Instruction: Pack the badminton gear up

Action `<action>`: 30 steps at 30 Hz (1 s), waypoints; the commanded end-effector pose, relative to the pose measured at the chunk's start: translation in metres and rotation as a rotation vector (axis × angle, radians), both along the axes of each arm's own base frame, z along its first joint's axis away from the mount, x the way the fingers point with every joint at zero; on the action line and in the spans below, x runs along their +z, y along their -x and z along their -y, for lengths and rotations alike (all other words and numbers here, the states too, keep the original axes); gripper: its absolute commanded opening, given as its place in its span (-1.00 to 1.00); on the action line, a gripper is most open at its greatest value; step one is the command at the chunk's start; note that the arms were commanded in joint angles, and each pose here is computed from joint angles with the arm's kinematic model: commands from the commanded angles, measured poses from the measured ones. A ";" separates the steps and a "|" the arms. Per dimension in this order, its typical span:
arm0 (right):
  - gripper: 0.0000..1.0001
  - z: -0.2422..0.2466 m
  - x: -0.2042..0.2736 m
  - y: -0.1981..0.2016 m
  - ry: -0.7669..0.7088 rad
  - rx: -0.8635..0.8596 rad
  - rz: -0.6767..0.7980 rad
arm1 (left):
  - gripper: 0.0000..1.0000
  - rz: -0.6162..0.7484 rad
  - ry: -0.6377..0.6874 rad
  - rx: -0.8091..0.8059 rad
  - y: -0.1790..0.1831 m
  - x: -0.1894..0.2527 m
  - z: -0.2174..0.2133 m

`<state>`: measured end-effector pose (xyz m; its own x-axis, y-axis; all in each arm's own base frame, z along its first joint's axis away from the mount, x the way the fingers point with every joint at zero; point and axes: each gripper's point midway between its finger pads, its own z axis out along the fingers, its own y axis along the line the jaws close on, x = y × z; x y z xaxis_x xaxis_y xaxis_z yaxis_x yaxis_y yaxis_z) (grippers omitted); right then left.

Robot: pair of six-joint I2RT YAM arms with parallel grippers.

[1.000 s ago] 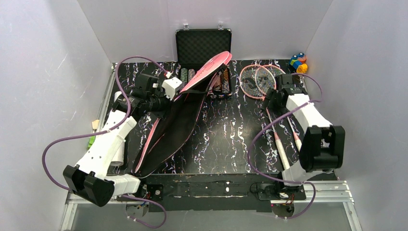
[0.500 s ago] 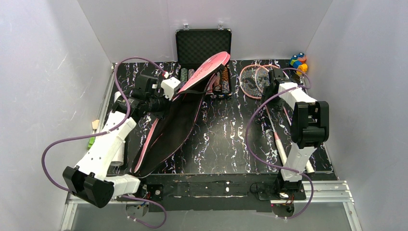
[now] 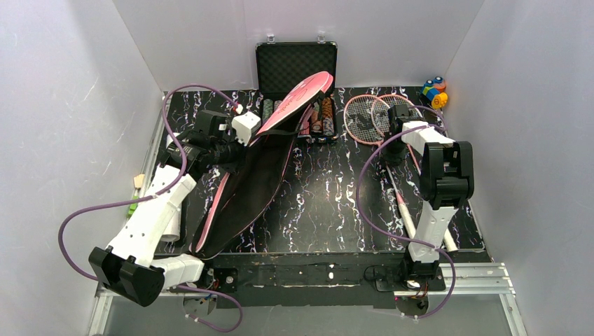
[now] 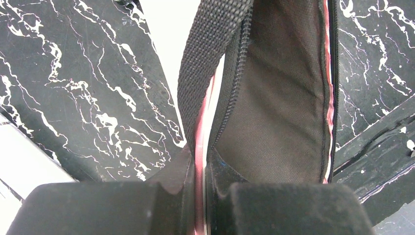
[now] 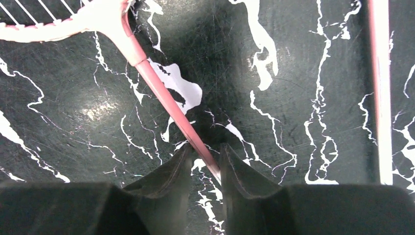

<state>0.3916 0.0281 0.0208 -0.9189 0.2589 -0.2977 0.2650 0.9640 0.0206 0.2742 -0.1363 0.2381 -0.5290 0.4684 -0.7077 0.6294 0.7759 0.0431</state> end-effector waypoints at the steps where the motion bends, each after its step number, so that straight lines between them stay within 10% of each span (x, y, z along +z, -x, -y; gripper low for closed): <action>1: -0.34 -0.012 0.001 -0.005 -0.044 0.016 0.017 | -1.00 0.026 0.040 0.001 0.003 0.011 0.002; 10: -0.97 -0.040 0.016 -0.012 -0.094 0.038 0.057 | -1.00 -0.001 0.037 -0.002 0.003 0.002 0.003; 21: -0.97 -0.065 0.065 -0.007 -0.085 0.080 0.173 | -1.00 0.017 0.020 0.059 -0.005 -0.003 -0.003; 30: -0.97 -0.084 0.111 0.088 -0.162 0.138 0.218 | -1.00 -0.048 0.025 0.115 -0.023 -0.035 0.006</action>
